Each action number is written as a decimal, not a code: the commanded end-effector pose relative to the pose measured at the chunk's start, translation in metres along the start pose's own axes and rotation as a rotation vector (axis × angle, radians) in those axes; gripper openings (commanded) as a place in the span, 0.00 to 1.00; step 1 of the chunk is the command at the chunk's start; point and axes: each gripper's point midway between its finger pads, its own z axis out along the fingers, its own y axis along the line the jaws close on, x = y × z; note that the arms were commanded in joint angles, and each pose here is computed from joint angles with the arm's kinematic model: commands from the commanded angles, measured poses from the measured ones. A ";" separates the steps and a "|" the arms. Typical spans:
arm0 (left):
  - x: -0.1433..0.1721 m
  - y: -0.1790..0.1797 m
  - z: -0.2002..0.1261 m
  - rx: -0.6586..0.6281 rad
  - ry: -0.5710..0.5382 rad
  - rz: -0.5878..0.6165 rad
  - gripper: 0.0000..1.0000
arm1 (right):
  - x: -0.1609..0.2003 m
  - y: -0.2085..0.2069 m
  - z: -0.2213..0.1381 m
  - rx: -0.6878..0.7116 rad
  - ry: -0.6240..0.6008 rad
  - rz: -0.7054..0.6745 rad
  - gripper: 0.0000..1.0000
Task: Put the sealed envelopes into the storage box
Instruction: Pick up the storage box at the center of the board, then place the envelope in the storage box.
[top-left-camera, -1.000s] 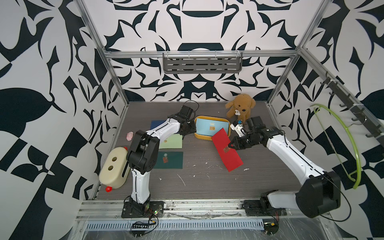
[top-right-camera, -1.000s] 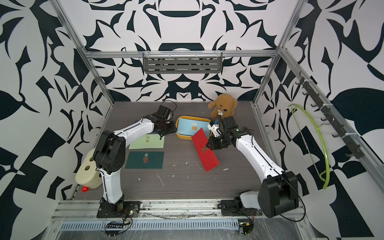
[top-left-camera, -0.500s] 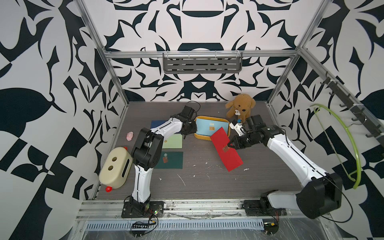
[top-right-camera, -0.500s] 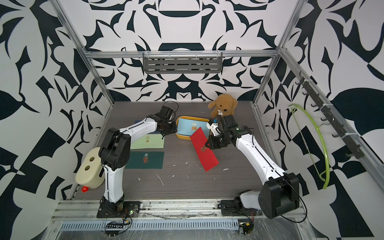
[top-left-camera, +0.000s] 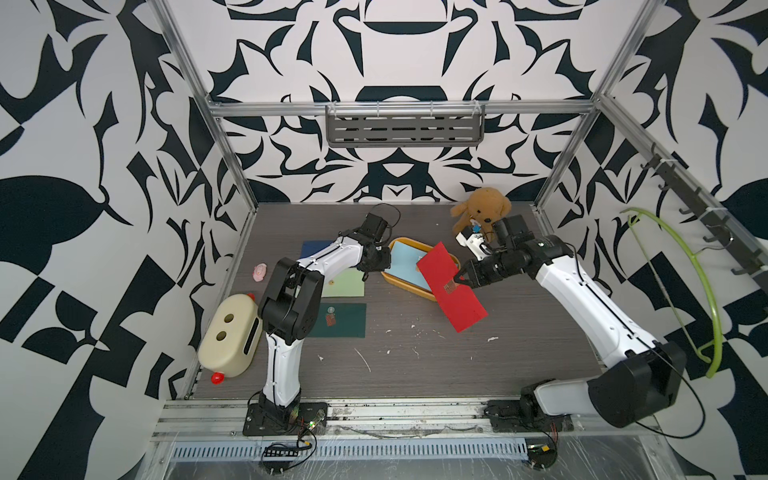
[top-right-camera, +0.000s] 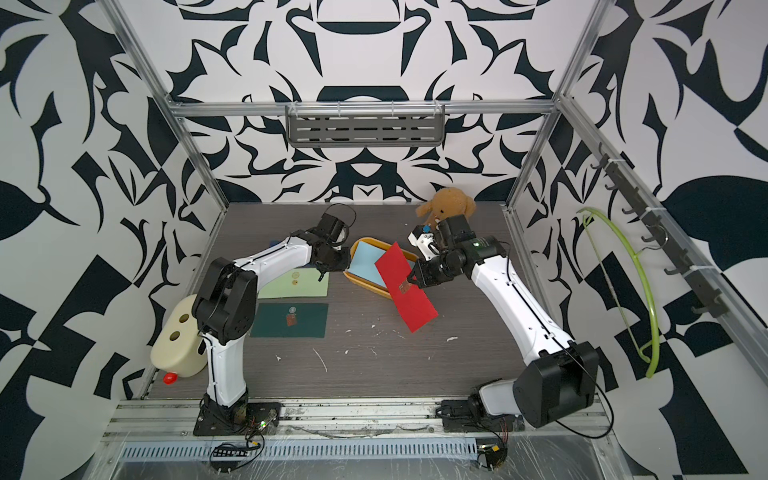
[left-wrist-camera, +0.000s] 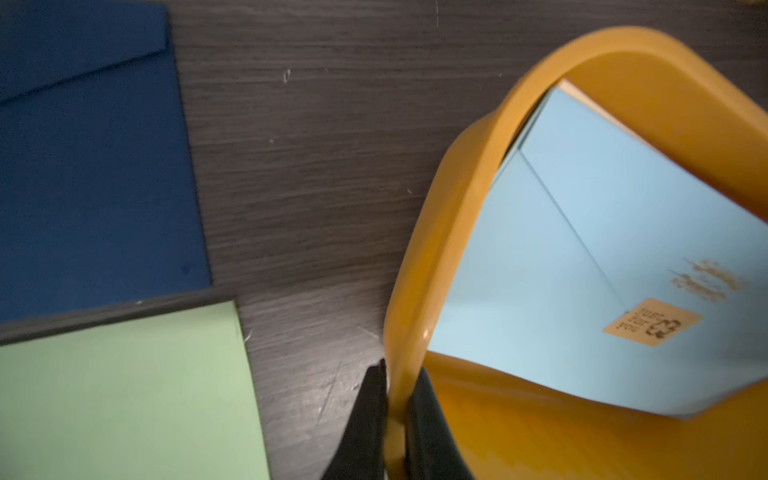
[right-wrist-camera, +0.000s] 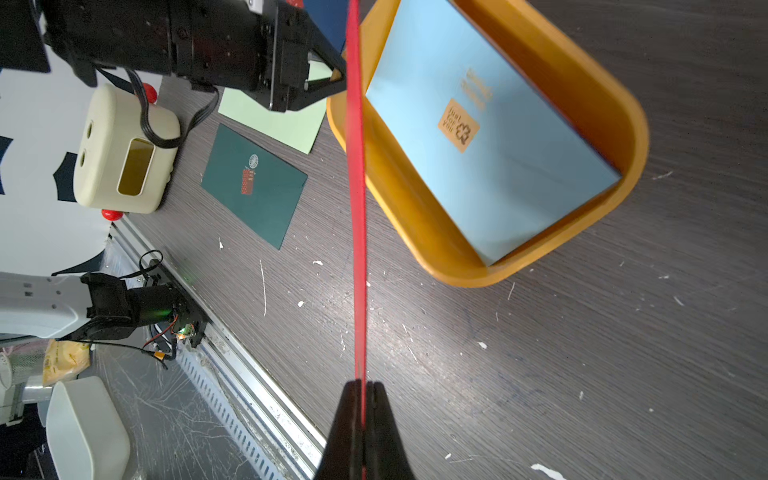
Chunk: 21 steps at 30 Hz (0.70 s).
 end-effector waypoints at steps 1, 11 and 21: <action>0.031 0.004 -0.012 0.003 0.088 0.085 0.07 | -0.006 0.007 -0.004 -0.015 0.022 -0.049 0.00; 0.076 -0.032 -0.026 0.066 0.151 0.337 0.07 | -0.021 0.019 0.012 -0.118 0.094 -0.111 0.00; 0.073 -0.036 -0.029 0.081 0.138 0.347 0.07 | 0.005 -0.002 0.054 -0.133 0.260 -0.107 0.00</action>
